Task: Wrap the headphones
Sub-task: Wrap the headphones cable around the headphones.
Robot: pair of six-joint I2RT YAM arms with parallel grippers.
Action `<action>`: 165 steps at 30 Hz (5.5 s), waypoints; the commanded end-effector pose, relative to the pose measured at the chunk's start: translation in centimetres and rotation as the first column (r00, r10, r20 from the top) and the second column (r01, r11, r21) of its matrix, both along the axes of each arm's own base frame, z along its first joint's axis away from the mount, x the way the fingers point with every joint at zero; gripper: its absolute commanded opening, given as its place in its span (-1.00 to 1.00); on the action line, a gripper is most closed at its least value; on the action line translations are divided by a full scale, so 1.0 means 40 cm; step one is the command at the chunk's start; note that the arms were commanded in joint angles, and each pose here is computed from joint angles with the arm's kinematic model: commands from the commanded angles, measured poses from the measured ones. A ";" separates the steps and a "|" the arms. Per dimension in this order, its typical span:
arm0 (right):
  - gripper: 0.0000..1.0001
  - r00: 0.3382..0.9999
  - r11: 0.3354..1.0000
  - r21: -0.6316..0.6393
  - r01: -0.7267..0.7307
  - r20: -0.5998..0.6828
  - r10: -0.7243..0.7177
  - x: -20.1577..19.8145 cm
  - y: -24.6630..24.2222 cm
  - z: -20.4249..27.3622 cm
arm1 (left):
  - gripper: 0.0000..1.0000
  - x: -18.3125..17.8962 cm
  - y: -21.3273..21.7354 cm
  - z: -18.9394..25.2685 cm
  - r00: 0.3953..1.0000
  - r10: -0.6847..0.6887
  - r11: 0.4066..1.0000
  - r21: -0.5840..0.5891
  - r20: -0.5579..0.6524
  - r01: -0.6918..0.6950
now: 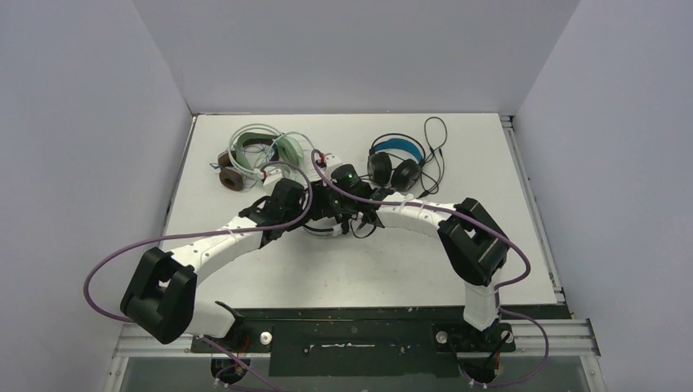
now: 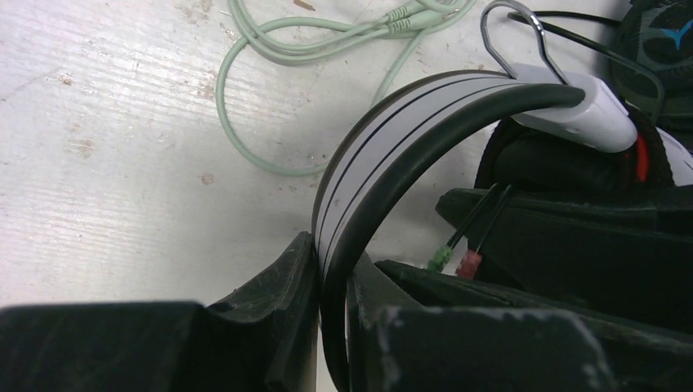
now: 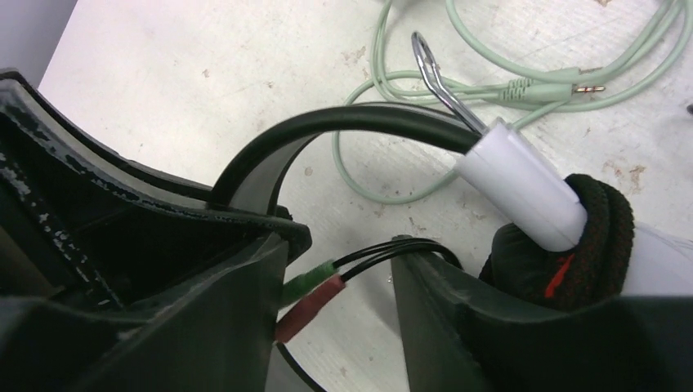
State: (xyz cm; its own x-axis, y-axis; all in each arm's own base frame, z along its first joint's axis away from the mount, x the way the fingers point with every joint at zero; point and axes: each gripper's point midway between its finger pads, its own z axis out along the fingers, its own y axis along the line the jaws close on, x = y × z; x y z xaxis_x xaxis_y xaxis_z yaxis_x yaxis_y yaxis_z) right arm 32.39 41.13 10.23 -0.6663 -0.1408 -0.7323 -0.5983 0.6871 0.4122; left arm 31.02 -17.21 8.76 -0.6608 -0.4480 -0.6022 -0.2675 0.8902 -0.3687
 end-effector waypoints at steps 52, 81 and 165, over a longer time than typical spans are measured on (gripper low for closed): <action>-0.01 0.991 0.998 0.005 0.060 0.118 -0.060 0.075 -0.070 0.162 | -1.00 0.091 -0.113 0.139 0.994 -0.100 0.932 -0.347 0.039 0.107; -0.23 0.975 0.999 -0.020 0.047 0.216 -0.042 0.084 -0.093 0.255 | -1.00 0.122 -0.080 0.104 0.998 -0.067 0.958 -0.280 -0.003 0.063; -1.00 0.984 0.953 -0.281 -0.116 0.100 0.149 0.118 -0.226 0.292 | -1.00 0.118 -0.021 0.049 0.999 -0.052 0.991 -0.120 0.011 0.053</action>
State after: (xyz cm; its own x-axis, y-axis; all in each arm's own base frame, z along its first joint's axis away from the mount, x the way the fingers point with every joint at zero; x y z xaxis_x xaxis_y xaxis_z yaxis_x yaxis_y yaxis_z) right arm 35.05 34.20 16.18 -0.6087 -0.4724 -0.6374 -0.7387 0.6305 0.2382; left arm 33.97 -17.11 8.64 -0.7278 -0.4659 -0.5033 -0.2628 0.8673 -0.4229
